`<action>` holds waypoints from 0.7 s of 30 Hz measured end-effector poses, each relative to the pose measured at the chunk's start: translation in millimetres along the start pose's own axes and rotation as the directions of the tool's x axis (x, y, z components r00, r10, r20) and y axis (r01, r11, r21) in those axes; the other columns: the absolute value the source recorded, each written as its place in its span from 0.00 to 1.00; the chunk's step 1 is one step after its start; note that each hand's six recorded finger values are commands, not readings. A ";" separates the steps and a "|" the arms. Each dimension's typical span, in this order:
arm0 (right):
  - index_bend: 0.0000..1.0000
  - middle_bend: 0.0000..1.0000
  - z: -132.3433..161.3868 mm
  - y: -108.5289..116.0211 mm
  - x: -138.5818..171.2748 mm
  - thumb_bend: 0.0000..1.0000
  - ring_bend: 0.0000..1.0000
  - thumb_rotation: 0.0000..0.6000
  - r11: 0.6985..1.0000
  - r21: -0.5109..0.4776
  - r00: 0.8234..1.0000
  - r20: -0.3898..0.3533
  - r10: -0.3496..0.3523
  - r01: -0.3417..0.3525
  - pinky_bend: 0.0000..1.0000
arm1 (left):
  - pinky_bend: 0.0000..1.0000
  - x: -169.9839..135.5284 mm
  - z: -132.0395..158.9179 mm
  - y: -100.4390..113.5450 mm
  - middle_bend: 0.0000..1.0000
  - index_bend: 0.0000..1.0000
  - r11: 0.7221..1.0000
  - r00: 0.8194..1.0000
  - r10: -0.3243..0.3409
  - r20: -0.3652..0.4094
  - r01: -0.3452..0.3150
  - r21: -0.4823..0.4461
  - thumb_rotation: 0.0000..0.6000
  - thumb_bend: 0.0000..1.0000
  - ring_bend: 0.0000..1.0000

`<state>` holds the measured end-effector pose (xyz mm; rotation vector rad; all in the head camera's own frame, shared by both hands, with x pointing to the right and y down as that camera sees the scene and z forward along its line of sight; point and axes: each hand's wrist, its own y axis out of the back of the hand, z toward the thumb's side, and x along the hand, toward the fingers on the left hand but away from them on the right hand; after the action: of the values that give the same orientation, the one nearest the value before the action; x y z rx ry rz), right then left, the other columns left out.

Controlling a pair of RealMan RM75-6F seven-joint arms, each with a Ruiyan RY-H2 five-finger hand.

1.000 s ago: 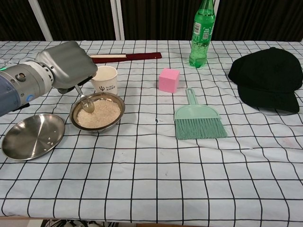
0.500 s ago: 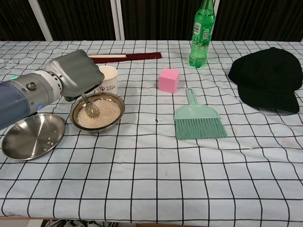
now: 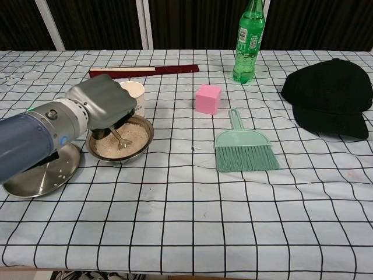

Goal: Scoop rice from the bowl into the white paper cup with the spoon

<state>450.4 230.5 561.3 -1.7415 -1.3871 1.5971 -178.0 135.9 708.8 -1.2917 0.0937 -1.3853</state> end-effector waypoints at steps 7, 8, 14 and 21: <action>0.06 0.00 0.4 -0.2 0.1 0.30 0.00 1.00 1.000 0.001 1.000 -0.002 0.001 -0.001 0.21 | 1.00 -2.0 -3.8 -3.5 1.00 0.64 0.996 0.999 -0.020 -0.030 0.017 -0.087 1.00 0.40 1.00; 0.06 0.00 0.5 0.0 0.2 0.30 0.00 1.00 1.000 0.001 1.000 -0.003 0.000 0.000 0.21 | 1.00 -2.3 -4.5 -4.6 1.00 0.64 0.995 0.999 -0.026 -0.035 0.022 -0.099 1.00 0.40 1.00; 0.06 0.00 0.5 0.2 0.2 0.30 0.00 1.00 1.000 -0.001 1.000 -0.005 -0.002 0.002 0.21 | 1.00 -3.7 -8.2 -4.4 1.00 0.64 0.992 0.999 -0.019 -0.045 0.014 -0.122 1.00 0.40 1.00; 0.06 0.00 0.4 0.9 0.2 0.30 0.00 1.00 1.000 0.001 1.000 -0.006 -0.006 0.006 0.21 | 1.00 -5.6 -16.9 -5.3 1.00 0.64 0.986 0.998 -0.017 -0.064 0.006 -0.170 1.00 0.40 1.00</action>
<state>450.3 230.1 560.4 -1.7386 -1.3878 1.5883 -194.9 131.6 702.5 -1.3888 0.2535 -1.4542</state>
